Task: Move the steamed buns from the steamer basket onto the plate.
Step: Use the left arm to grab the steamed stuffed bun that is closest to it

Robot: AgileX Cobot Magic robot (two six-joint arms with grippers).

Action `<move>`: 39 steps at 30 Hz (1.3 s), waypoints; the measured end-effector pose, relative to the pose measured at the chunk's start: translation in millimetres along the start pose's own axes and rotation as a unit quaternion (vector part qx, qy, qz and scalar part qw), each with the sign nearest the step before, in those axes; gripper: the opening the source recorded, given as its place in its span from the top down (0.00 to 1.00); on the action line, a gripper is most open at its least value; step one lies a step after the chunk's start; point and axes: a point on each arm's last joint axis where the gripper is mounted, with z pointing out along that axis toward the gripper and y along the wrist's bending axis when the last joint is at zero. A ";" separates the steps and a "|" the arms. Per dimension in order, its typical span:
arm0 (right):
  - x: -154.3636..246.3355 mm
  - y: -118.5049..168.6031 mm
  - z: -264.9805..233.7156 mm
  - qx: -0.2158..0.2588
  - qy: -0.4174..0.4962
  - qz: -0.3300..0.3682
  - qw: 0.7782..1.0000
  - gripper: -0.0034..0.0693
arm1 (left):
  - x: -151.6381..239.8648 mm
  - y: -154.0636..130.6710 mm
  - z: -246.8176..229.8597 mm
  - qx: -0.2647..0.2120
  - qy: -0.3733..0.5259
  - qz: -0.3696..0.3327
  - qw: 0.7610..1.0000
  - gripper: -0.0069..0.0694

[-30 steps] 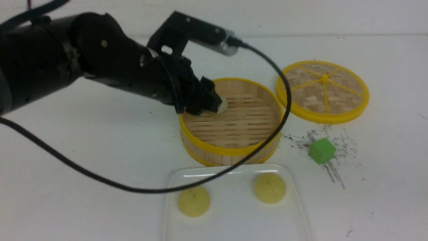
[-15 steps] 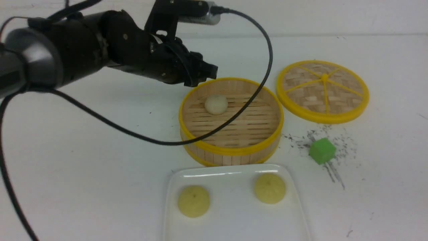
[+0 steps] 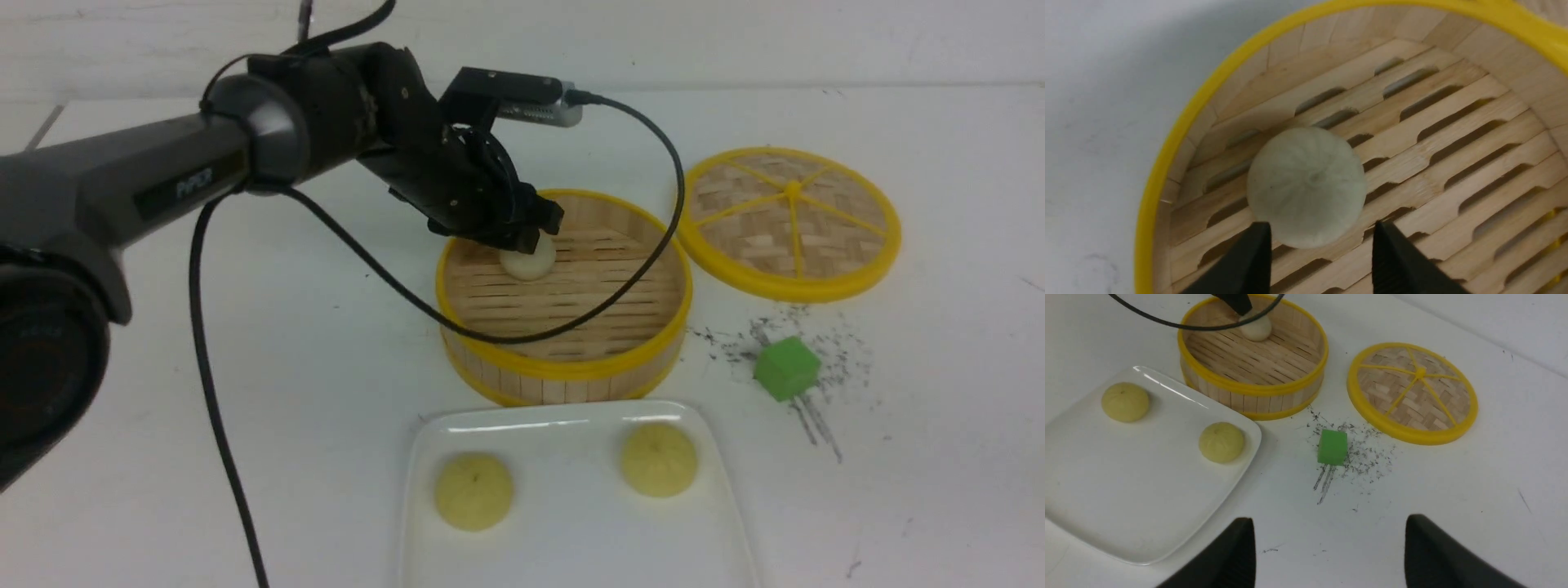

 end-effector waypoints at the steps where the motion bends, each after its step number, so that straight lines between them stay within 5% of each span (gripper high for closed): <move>1: -0.1 0.6 0.0 -0.003 -0.001 0.002 1.000 0.29 | 1.3 0.8 3.9 -0.001 0.001 -0.001 1.000 0.44; 27: -0.4 3.3 -0.1 -0.018 -0.002 -0.003 1.000 0.29 | 6.0 6.7 37.8 -0.001 -0.033 -0.033 0.999 0.45; 31: -1.0 3.9 -0.1 -0.021 -0.006 -0.002 1.000 0.29 | 7.1 7.3 44.1 0.002 -0.034 -0.043 0.999 0.56; 35: -1.2 4.1 -0.1 -0.023 -0.006 -0.001 1.000 0.29 | 5.8 6.7 41.6 0.002 -0.035 -0.035 0.999 0.82; 39: -1.9 4.1 -0.1 -0.022 -0.010 -0.001 1.000 0.29 | -1.7 1.1 18.1 0.011 -0.032 -0.009 0.999 0.88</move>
